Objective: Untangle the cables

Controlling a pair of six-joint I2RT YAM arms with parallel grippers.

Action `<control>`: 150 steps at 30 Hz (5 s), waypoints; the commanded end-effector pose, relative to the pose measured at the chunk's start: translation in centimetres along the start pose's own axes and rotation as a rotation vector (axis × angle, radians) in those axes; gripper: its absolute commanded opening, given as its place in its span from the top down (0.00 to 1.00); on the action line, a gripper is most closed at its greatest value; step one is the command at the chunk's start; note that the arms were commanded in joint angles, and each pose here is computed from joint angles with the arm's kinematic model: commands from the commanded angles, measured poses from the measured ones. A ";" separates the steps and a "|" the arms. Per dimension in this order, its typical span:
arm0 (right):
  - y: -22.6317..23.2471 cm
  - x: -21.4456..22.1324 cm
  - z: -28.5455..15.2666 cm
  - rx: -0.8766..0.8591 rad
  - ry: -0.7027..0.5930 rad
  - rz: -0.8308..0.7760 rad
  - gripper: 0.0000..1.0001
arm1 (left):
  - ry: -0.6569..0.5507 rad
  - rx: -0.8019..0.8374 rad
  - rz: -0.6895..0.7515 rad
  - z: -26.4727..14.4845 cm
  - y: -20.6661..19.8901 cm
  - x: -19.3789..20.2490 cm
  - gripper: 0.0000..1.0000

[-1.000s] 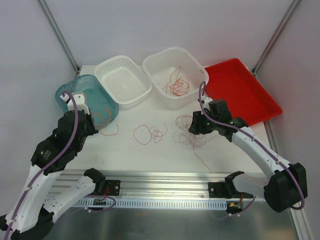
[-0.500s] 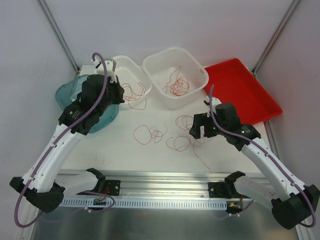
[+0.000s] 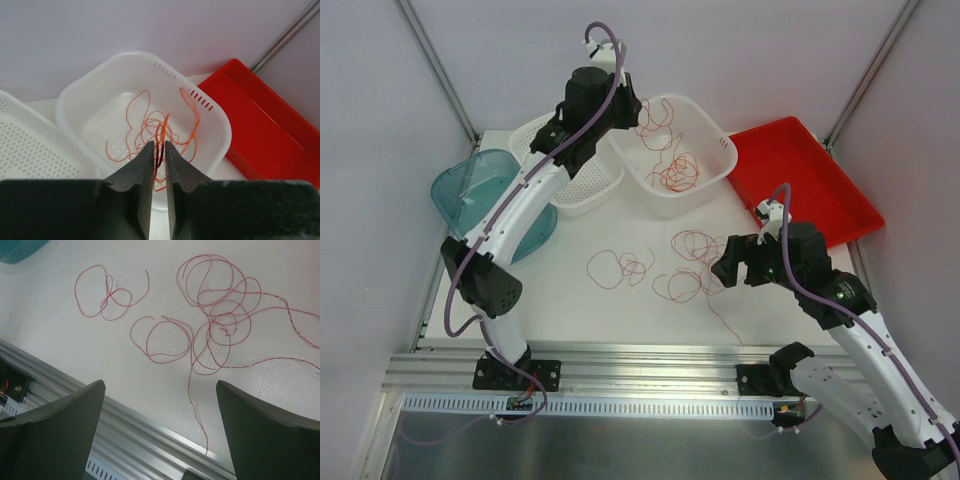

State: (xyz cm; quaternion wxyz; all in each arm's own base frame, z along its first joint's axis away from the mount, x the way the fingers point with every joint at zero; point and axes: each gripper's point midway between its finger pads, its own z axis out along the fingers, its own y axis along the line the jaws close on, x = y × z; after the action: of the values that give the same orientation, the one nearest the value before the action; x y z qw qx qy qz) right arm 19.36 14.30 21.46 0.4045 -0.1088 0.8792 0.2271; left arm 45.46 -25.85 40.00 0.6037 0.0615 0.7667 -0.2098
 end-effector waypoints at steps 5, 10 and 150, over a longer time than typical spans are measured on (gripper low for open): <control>-0.6 0.8 -1.6 0.035 -0.004 0.010 0.02 | -0.061 0.124 -0.001 6.8 -2.8 -0.8 0.54; -0.9 0.8 -1.6 0.050 -0.011 0.012 0.01 | -0.071 0.128 0.042 6.6 -2.7 -1.0 0.03; -1.7 2.5 4.2 0.109 0.174 0.015 0.00 | 0.256 -0.430 0.052 7.9 26.6 9.6 0.23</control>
State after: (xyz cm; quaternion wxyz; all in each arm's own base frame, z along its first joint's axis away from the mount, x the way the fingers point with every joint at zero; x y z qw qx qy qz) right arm 20.66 14.30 15.40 0.3108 -0.0911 0.9324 0.1606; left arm 60.13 -6.56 20.50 0.4873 0.0141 0.8731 0.0072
